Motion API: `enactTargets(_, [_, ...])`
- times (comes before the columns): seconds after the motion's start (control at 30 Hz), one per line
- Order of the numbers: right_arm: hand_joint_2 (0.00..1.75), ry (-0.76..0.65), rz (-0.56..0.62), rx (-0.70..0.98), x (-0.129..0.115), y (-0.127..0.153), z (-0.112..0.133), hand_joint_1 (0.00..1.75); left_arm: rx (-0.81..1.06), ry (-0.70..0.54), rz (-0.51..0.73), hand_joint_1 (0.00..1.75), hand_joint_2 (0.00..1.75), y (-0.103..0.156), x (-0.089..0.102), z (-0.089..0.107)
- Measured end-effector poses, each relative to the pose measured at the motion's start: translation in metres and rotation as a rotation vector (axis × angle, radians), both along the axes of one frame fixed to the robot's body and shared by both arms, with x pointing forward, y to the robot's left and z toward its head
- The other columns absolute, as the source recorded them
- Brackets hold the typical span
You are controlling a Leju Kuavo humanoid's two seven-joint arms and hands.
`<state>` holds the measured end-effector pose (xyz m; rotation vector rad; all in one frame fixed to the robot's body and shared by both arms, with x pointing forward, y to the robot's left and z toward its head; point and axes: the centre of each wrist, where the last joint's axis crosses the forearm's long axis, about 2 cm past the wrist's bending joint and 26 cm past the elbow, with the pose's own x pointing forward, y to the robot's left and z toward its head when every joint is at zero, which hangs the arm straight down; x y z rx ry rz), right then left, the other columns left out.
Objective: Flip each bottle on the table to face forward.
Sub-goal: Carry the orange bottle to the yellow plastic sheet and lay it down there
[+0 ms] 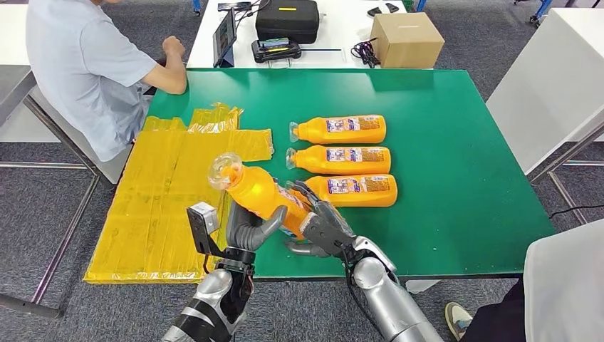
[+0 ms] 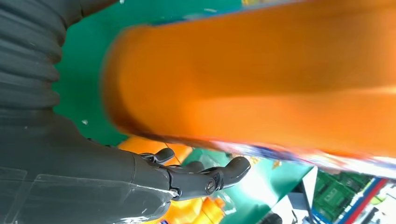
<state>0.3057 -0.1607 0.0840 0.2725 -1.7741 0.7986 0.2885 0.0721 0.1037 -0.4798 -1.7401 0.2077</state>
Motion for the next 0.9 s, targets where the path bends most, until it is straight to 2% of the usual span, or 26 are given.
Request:
enactTargets(0.2, [1.75, 0.033, -0.022, 0.002, -0.011, -0.001, -0.008, 0.00, 0.066, -0.023, 0.047, 1.75, 1.75, 0.011, 0.002, 0.011])
enactTargets(0.43, [1.75, 0.058, -0.067, 0.019, -0.033, -0.005, -0.016, 0.00, 0.180, -0.062, 0.102, 1.75, 1.75, 0.033, -0.007, 0.021])
enactTargets(0.53, [1.75, 0.056, -0.105, 0.032, -0.041, -0.011, -0.016, 0.00, 0.368, -0.135, 0.189, 1.75, 1.75, 0.048, -0.008, 0.029])
enactTargets(0.7, [1.75, 0.044, -0.164, 0.046, -0.044, -0.024, -0.015, 0.00, 0.842, -0.256, 0.360, 1.75, 1.75, 0.074, -0.005, 0.042])
enactTargets(0.9, [1.75, 0.032, -0.190, 0.063, -0.040, -0.033, -0.013, 0.00, 1.136, -0.278, 0.431, 1.75, 1.75, 0.089, 0.000, 0.043])
